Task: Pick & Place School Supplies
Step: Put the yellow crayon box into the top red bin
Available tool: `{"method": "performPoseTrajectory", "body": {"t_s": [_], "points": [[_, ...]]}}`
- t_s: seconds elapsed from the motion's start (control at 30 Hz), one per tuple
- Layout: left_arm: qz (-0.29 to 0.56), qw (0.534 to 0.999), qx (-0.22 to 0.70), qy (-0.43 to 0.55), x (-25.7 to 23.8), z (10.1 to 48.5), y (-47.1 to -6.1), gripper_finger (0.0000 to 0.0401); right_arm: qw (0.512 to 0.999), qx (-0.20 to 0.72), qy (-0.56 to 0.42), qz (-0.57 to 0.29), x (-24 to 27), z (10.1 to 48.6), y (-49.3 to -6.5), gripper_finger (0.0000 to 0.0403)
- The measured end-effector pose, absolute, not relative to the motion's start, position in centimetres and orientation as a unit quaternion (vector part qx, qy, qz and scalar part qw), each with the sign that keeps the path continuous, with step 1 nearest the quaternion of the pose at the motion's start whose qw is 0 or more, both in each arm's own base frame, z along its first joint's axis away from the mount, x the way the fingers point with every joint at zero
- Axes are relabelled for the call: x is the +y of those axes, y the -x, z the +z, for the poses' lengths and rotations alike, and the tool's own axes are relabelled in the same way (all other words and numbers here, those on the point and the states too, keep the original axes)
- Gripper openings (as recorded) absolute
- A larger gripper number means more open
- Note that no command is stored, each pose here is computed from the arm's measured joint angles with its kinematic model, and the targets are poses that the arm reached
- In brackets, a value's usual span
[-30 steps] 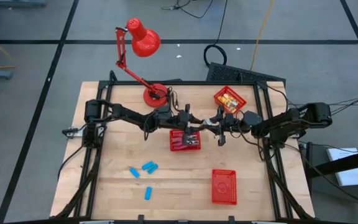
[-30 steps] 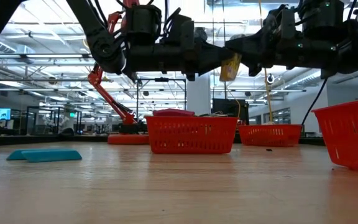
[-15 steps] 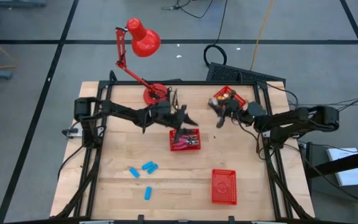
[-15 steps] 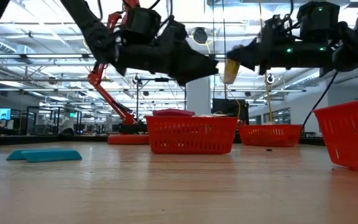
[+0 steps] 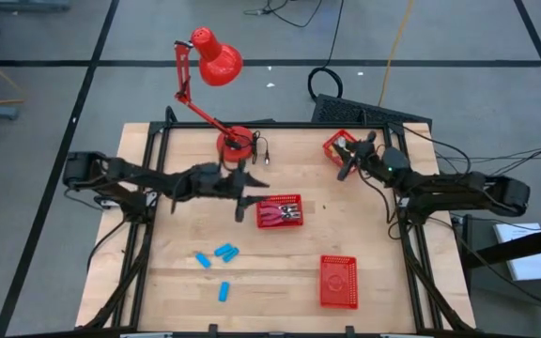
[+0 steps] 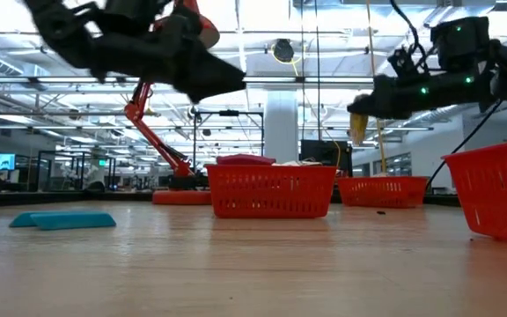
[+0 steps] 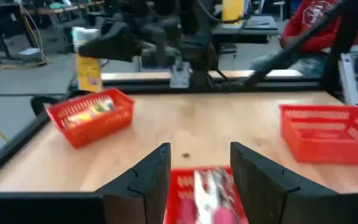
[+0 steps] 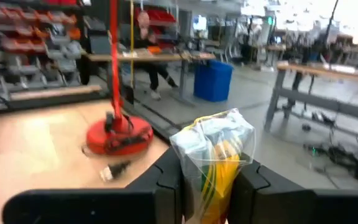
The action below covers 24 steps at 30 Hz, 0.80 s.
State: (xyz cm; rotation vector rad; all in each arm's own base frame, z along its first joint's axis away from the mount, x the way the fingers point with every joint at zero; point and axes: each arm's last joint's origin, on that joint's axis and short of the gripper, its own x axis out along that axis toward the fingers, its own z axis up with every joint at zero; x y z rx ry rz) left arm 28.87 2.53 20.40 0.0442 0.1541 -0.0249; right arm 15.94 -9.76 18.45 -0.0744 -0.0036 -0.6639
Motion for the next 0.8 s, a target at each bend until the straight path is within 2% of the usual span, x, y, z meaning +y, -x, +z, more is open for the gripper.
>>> {"method": "performPoseTrajectory", "body": {"t_s": [0.27,0.6,0.8], "points": [[0.028,0.998,0.059,-0.013,0.3,19.0,-26.9,0.017,0.919,0.022,0.003,-0.395,-12.5,17.1,-14.7,0.0059],[0.045,0.997,0.051,-0.028,-0.8,19.2,-26.9,0.017,0.918,0.0,-0.024,-0.395,-14.9,15.6,-14.3,0.0059],[0.054,0.997,0.052,-0.03,-0.8,19.2,-26.9,0.017,0.915,0.02,-0.048,-0.401,-16.6,14.3,-14.5,0.0059]]}}
